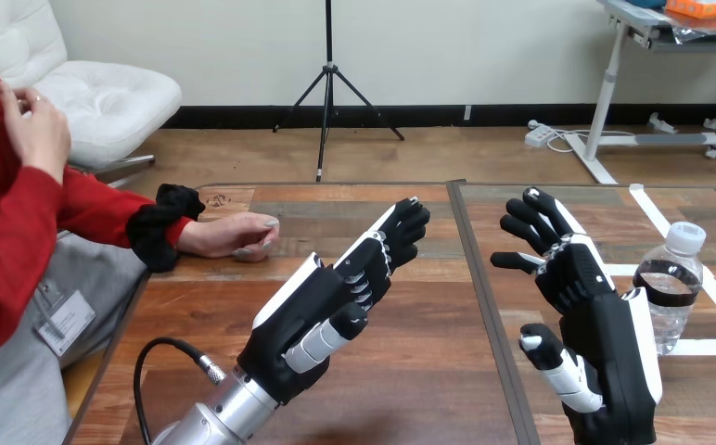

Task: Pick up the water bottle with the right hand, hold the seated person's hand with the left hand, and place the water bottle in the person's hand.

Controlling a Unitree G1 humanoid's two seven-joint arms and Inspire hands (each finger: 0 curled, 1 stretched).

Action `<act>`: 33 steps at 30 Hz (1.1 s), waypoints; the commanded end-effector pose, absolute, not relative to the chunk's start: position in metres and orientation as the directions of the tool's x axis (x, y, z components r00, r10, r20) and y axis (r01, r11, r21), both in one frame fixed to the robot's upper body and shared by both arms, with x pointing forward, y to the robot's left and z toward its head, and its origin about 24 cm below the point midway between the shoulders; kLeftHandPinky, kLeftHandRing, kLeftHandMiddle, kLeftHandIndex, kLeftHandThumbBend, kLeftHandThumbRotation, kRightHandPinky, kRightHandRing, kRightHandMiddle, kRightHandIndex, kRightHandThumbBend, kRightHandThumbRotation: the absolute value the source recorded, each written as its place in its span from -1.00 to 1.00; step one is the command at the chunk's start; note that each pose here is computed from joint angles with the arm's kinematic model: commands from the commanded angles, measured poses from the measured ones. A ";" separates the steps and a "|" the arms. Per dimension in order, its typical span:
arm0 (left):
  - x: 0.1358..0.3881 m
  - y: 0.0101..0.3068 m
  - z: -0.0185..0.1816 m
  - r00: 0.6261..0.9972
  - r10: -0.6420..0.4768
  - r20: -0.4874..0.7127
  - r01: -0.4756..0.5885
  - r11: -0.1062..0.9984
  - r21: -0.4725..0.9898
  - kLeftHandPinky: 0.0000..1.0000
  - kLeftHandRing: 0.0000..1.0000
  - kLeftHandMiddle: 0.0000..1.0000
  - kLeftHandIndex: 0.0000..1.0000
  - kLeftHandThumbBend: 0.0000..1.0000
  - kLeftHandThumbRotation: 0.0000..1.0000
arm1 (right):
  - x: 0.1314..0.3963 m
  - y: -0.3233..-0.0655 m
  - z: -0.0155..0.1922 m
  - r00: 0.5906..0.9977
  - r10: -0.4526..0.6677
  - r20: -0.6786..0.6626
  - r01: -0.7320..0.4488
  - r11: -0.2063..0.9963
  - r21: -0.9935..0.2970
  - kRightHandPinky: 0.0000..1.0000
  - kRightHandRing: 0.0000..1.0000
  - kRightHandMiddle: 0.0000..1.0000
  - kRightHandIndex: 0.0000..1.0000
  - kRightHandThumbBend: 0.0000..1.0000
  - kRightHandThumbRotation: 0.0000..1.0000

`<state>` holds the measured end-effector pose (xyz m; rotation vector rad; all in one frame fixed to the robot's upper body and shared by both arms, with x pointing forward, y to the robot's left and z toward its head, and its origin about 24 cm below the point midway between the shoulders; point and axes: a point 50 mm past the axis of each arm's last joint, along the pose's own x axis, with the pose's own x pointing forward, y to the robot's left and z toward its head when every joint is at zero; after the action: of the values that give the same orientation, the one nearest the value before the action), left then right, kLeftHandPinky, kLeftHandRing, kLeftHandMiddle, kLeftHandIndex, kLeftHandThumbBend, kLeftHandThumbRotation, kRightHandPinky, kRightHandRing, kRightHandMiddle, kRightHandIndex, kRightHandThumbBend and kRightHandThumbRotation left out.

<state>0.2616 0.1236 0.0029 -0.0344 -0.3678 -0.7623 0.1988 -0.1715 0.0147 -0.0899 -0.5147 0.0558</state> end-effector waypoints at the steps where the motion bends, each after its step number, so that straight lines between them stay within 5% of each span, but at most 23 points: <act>1: 0.275 0.122 0.019 0.641 -0.661 0.390 0.670 0.730 0.135 1.00 1.00 1.00 1.00 1.00 0.75 | 0.209 -0.169 0.033 0.811 0.086 0.579 -0.029 0.994 -0.107 0.39 0.68 0.73 0.77 1.00 0.57; 33: 0.275 0.122 0.019 0.635 -0.668 0.388 0.676 0.724 0.139 1.00 1.00 1.00 1.00 1.00 0.63 | 0.191 -0.184 0.044 0.747 -0.005 0.665 0.097 0.990 -0.102 0.32 0.61 0.66 0.72 1.00 0.42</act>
<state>0.2603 0.1234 0.0008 -0.0369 -0.3576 -0.7756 0.1901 -0.1792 0.0269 -0.1193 -0.6098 -0.0227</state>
